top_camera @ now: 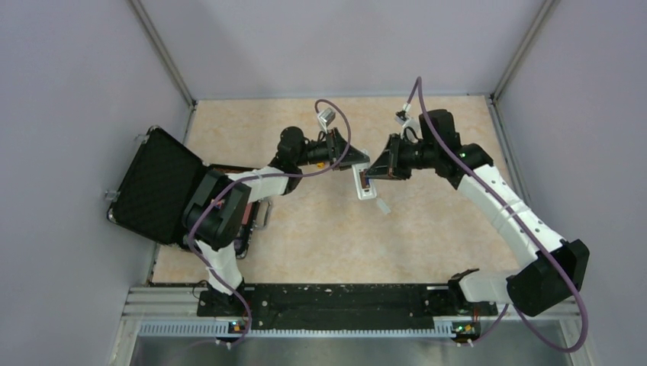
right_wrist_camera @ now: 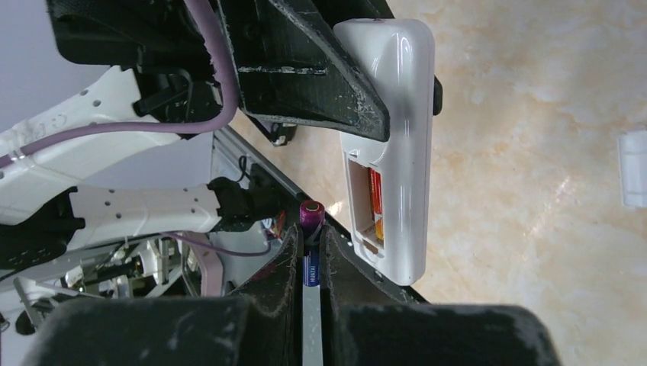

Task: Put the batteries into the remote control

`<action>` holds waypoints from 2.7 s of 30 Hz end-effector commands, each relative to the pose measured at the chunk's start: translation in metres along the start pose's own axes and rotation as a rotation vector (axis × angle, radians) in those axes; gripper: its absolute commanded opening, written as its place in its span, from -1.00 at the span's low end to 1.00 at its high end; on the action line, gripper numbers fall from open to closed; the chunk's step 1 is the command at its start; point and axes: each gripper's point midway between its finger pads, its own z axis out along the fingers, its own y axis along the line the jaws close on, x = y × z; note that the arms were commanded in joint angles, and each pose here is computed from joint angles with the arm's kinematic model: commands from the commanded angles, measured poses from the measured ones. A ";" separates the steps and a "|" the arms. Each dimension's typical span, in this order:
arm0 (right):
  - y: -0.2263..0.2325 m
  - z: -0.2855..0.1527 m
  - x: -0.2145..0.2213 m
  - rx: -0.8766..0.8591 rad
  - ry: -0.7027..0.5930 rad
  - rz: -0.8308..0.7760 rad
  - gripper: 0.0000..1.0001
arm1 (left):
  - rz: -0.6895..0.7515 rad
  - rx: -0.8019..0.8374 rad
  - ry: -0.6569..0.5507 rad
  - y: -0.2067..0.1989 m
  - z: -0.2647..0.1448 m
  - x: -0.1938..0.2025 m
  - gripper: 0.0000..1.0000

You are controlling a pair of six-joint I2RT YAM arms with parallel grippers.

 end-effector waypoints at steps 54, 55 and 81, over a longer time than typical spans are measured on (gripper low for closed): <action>-0.046 0.001 0.020 0.406 -0.002 0.050 -0.43 | -0.168 -0.039 0.182 0.030 0.030 0.042 -1.00; -0.046 0.000 0.021 0.407 -0.005 0.051 -0.43 | -0.169 -0.039 0.182 0.030 0.029 0.042 -1.00; -0.008 -0.043 0.023 0.066 -0.247 -0.733 -0.56 | -0.287 -0.043 0.203 0.018 0.024 0.047 -1.00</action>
